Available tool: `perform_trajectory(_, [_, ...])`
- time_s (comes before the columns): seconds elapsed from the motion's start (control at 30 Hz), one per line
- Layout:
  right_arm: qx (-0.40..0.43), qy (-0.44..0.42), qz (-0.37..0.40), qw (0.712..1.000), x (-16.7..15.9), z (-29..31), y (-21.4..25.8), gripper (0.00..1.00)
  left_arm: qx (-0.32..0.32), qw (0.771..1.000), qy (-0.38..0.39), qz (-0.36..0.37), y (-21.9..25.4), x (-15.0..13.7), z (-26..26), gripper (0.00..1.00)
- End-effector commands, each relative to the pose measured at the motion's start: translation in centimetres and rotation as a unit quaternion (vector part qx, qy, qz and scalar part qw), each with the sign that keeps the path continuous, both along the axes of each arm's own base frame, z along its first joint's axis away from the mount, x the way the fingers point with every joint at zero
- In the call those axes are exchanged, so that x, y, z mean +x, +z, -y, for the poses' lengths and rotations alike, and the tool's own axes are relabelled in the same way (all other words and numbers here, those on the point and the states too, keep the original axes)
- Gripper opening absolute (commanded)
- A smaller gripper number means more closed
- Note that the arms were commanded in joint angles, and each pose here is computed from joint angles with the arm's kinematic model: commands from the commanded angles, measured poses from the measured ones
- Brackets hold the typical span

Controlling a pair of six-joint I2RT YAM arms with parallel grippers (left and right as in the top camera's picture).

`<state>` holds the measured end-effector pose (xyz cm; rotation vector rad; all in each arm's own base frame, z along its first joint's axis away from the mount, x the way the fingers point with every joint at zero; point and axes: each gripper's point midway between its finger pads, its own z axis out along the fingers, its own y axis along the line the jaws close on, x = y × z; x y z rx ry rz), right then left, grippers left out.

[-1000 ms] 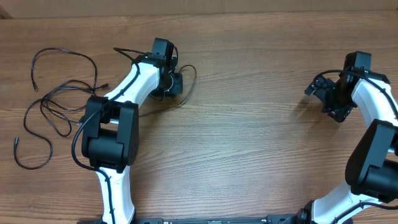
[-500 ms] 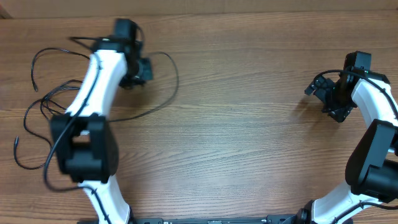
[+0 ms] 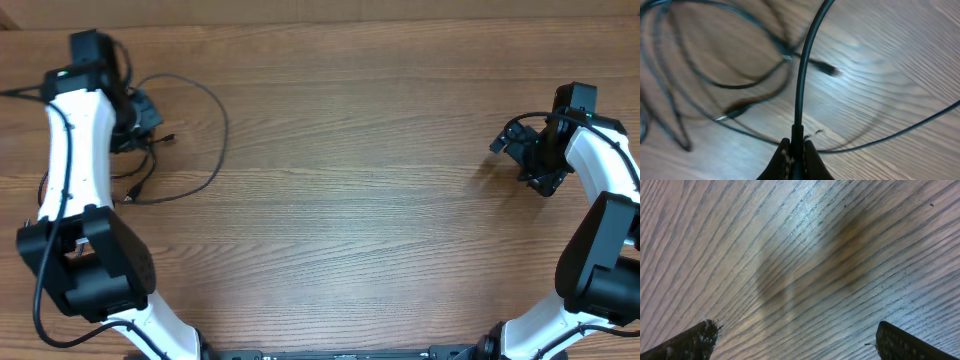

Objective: Untangle cables

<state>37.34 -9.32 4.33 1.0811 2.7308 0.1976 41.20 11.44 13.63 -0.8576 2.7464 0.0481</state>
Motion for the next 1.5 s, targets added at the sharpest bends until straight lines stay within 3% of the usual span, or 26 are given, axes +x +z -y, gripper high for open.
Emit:
perform_trajectory(0.0, [-0.002, -0.004, 0.0, 1.0, -0.1, 0.2, 0.0, 1.0, 0.003, 0.999, 0.045, -0.004, 0.0, -1.0, -2.3, 0.1])
perform_trajectory(0.17, [-0.002, -0.004, 0.0, 1.0, -0.1, 0.2, 0.0, 1.0, 0.002, 0.998, 0.064, -0.005, 0.0, -1.6, -3.8, 0.13])
perform_trajectory(0.23, [-0.002, -0.004, 0.0, 1.0, -0.1, 0.2, 0.0, 1.0, -0.001, 0.998, 0.065, -0.004, 0.0, -1.6, -3.9, 0.2])
perform_trajectory(0.33, [-0.002, -0.004, 0.0, 1.0, -0.1, 0.2, 0.0, 1.0, -0.003, 0.998, 0.065, -0.003, 0.0, -1.6, -3.8, 0.56])
perform_trajectory(0.37, [-0.002, -0.004, 0.0, 1.0, -0.1, 0.2, 0.0, 1.0, -0.003, 0.998, 0.064, -0.003, 0.0, -1.5, -3.8, 0.72])
perform_trajectory(0.5, [-0.002, -0.004, 0.0, 1.0, -0.1, 0.2, 0.0, 1.0, -0.003, 0.998, 0.064, -0.003, 0.0, -1.5, -3.8, 1.0])
perform_trajectory(1.47, [-0.002, -0.004, 0.0, 1.0, -0.1, 0.2, 0.0, 1.0, -0.011, 0.998, 0.059, 0.001, 0.0, -1.2, -3.3, 1.0])
